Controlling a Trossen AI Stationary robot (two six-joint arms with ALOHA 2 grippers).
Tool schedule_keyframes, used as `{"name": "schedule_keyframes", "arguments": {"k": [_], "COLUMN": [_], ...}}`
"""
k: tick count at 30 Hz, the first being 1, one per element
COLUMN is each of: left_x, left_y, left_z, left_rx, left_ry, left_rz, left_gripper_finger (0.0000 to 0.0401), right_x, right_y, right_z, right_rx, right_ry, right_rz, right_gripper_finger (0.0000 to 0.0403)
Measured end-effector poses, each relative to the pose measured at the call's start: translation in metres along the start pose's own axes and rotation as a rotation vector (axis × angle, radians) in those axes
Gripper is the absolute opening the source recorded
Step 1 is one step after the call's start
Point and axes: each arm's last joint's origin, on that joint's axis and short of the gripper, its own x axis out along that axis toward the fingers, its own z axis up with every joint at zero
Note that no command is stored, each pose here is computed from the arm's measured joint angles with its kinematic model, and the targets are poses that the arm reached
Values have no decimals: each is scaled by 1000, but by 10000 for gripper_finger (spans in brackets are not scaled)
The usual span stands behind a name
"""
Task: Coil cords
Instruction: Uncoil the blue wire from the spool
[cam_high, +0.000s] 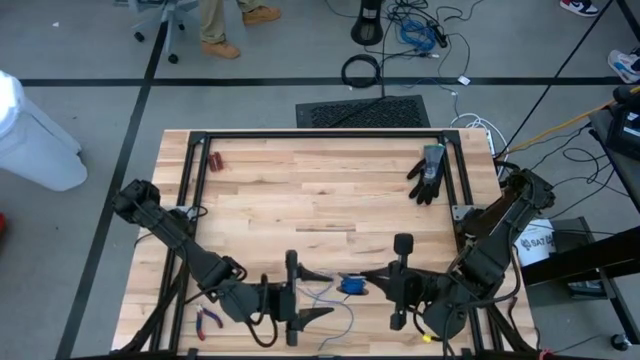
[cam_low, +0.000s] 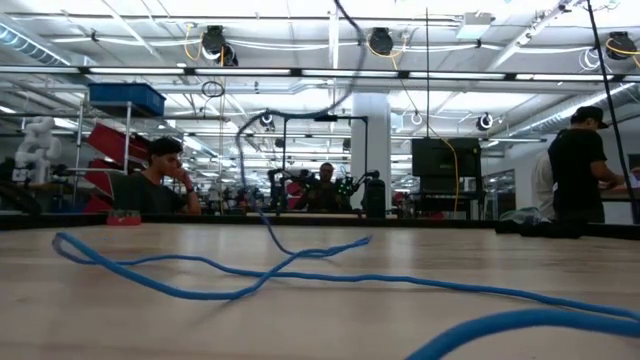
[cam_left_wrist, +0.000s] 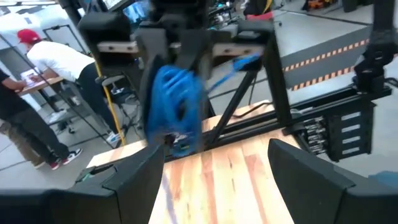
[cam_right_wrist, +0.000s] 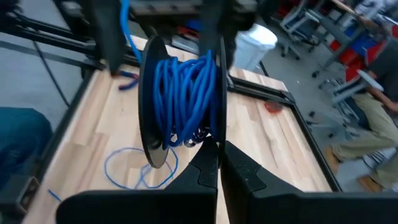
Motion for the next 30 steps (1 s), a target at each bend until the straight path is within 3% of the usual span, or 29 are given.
{"name": "schedule_keyframes", "arguments": {"k": [12, 23, 30], "left_x": [0, 1, 1], "left_y": [1, 1, 4], "left_z": [6, 6, 7], "left_rx": [-46, -46, -59], "left_ry": [-67, -66, -53], "left_rz": [-44, -40, 44], "left_gripper_finger": [285, 198, 154], "right_x": [1, 6, 8], "right_y": [0, -4, -2], "right_z": [3, 8, 7], "right_rx": [-1, 1, 4], "right_ry": [-15, -40, -35], "right_rz": [14, 0, -3], "right_gripper_finger": [0, 0, 0]}}
